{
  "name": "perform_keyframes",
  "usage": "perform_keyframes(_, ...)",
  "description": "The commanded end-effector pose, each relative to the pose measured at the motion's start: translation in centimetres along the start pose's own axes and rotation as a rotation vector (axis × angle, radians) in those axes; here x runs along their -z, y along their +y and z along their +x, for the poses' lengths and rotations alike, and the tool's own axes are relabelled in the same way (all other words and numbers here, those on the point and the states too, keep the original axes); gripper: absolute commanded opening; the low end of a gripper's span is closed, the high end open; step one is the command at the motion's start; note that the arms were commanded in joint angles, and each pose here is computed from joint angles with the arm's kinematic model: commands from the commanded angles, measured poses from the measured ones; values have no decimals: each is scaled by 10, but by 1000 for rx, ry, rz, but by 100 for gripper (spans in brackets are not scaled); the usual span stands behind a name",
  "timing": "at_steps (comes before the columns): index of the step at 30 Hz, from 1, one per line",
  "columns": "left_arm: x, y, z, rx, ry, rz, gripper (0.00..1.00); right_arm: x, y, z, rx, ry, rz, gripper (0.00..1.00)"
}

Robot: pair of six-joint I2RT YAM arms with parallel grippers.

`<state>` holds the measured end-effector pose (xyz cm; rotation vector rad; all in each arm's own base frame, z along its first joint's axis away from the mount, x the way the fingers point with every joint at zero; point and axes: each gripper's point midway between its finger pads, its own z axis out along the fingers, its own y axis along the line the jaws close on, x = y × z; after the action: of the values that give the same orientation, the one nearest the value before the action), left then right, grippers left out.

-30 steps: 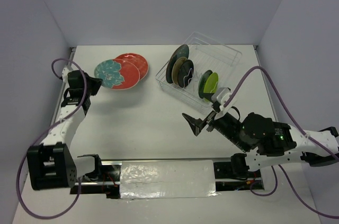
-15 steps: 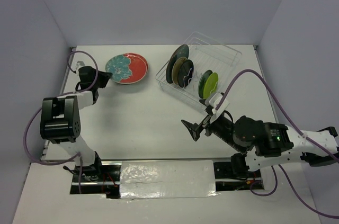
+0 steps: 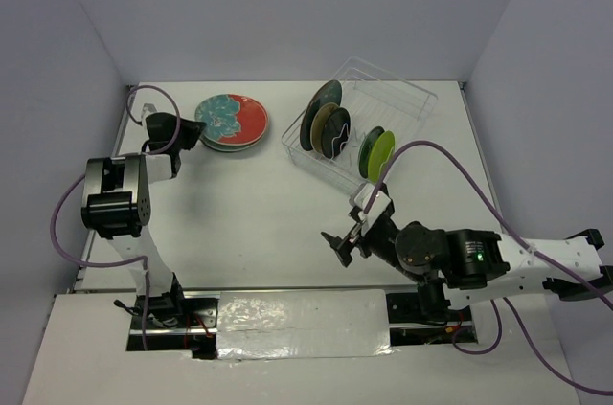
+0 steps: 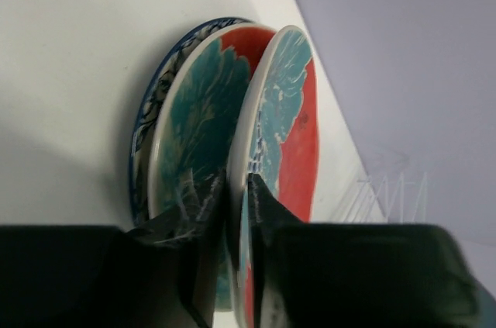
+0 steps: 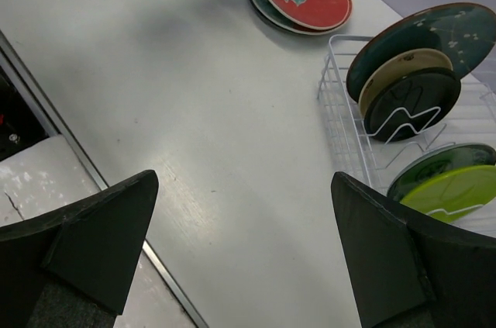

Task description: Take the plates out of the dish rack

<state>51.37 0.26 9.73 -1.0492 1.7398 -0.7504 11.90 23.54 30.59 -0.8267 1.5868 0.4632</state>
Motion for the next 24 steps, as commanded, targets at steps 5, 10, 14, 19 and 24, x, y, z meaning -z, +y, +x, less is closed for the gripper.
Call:
perform_keyframes(5,-8,-61,-19,-14,-45,162,46,-19,-20,15,-205,100,153,100)
perform_keyframes(10,-18,-55,-12,-50,-12,55,68,-41,-20,35,-269,180,155,100)
perform_keyframes(14,-23,-44,-8,-83,14,-55,79,-48,-14,42,-278,199,145,100)
perform_keyframes(19,-27,-38,-7,-148,62,-213,89,-50,-14,44,-283,215,150,100)
perform_keyframes(24,-24,-27,-10,-175,94,-341,100,-50,-16,45,-293,224,156,100)
